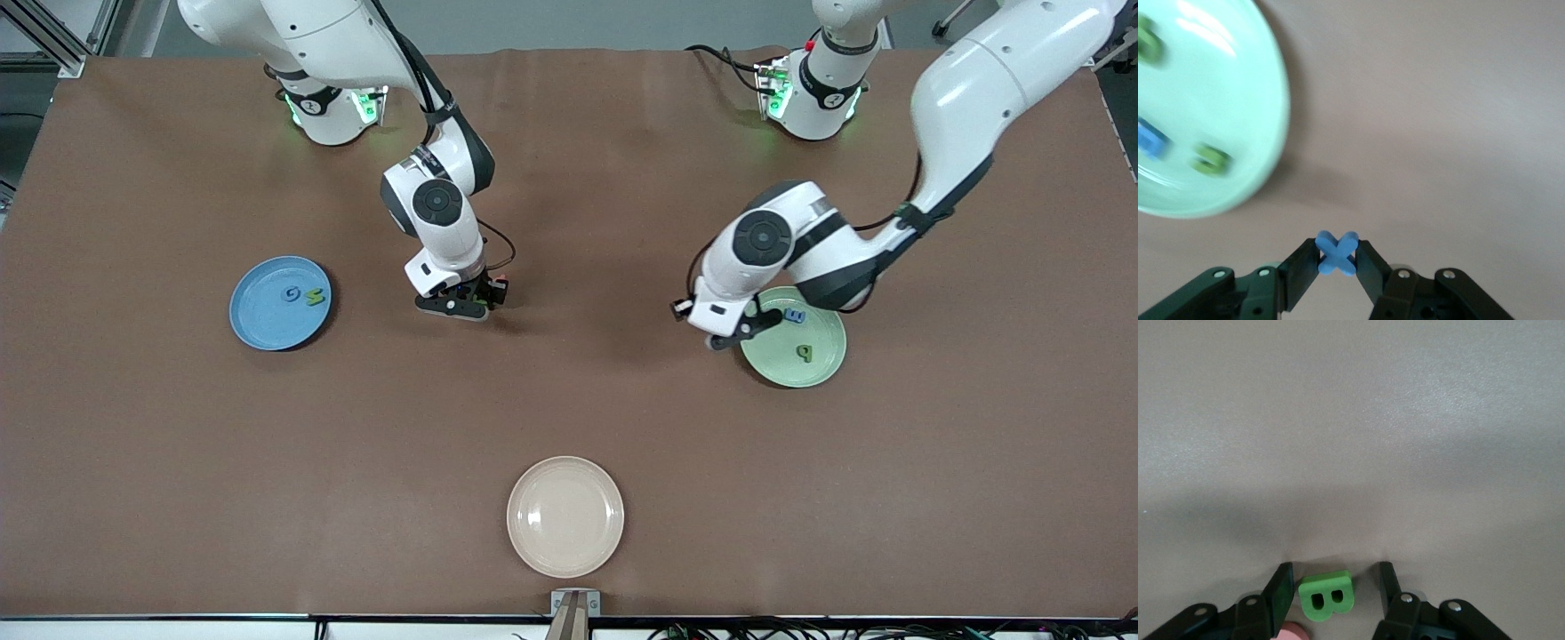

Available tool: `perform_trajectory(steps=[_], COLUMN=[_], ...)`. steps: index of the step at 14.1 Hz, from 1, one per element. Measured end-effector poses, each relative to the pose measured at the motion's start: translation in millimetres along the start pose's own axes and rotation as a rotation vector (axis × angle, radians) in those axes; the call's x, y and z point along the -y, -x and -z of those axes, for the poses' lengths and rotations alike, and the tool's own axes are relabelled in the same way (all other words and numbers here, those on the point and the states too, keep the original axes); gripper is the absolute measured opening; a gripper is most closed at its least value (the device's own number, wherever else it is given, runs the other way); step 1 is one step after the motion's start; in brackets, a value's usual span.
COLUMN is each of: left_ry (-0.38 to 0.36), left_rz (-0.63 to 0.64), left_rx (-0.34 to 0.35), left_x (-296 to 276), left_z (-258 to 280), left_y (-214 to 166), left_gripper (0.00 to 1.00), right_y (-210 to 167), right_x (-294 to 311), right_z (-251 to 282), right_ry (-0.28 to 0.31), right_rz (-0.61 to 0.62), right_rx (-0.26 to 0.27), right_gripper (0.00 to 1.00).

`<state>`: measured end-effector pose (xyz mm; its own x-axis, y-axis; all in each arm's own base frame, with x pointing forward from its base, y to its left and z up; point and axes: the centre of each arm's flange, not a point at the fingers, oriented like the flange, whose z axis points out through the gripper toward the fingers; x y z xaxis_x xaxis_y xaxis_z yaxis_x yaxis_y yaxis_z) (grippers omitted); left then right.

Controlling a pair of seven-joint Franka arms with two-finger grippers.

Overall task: Sort uppercase to blue plate, lowercase to green plate
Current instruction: 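Carry the x to the green plate while the right gripper carries B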

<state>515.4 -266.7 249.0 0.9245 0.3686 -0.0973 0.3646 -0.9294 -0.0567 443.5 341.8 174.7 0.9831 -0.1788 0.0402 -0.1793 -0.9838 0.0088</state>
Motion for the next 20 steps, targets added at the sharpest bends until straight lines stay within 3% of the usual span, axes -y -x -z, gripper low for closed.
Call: perform_trajectory(steps=[8, 10, 16, 20], left_ry=[-0.088, -0.102, -0.072, -0.069], left_rz=[-0.104, -0.128, -0.146, -0.144], left_rx=[-0.13, -0.141, -0.143, -0.145], left_x=[70, 76, 81, 84], left_z=[-22, -30, -38, -38], left_y=[-49, -54, -61, -65], left_gripper=[0.32, 0.32, 0.32, 0.49], right_y=[1, 2, -2, -43], right_x=[3, 6, 0, -51], right_z=[1, 3, 4, 29], right_ry=[-0.003, -0.009, 0.024, 0.081], right_rz=[-0.013, -0.011, -0.028, 0.027], right_rx=[-0.002, -0.006, 0.019, 0.094], right_gripper=[0.53, 0.37, 0.36, 0.36])
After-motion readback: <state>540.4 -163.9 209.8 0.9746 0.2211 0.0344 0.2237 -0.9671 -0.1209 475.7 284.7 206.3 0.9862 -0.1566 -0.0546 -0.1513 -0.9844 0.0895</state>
